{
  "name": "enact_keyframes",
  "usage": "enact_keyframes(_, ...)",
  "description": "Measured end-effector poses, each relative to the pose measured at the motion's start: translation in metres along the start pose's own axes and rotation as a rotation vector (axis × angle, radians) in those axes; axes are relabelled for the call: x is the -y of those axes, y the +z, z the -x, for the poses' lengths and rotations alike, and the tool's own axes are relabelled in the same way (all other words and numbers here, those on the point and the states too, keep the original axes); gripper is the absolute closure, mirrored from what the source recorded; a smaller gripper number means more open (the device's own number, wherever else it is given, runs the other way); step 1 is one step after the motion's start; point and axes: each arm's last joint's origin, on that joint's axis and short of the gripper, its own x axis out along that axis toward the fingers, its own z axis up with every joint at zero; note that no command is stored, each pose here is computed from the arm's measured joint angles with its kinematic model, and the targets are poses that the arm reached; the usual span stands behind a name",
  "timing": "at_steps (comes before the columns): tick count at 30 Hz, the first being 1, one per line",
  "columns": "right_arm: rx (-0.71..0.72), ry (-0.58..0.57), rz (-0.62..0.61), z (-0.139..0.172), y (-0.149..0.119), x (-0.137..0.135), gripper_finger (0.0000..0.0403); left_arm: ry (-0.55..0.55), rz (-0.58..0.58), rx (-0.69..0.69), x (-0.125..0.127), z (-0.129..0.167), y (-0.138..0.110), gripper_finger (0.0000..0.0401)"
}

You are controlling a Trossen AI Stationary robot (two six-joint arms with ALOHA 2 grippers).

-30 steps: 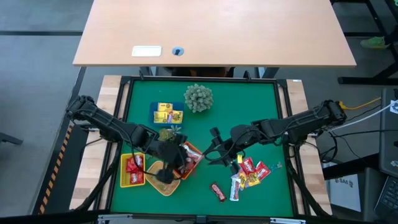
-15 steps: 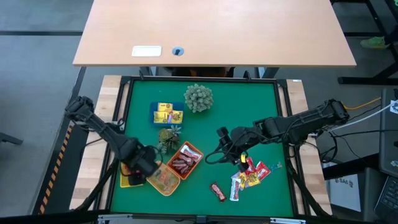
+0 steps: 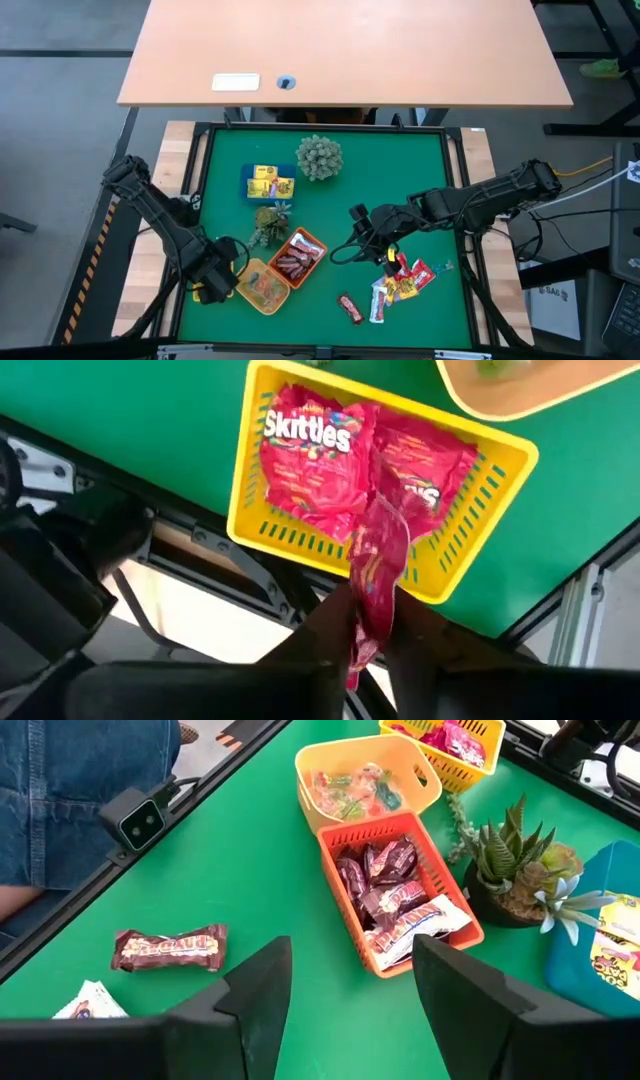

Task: Sort candy
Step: Put the red candy into the yellow bin

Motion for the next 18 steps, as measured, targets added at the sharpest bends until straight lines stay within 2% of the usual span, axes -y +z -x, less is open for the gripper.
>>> enact_keyframes(3,0.000,0.000,-0.002,0.000,0.000,0.000,0.0194,0.016,0.018,0.022,0.000,0.000,-0.001,0.0331)
enact_keyframes(10,-0.008,0.002,-0.141,0.000,-0.001,0.000,0.0194,0.039,0.014,0.085,-0.001,0.000,0.000,0.0274)
enact_keyframes(15,-0.069,0.015,-0.233,0.000,-0.006,-0.002,0.0194,0.042,0.013,0.118,0.000,0.000,0.001,0.0251)
enact_keyframes(18,-0.123,0.020,-0.326,0.001,-0.011,-0.004,0.0194,0.026,0.010,0.216,0.003,0.001,0.005,0.0247)
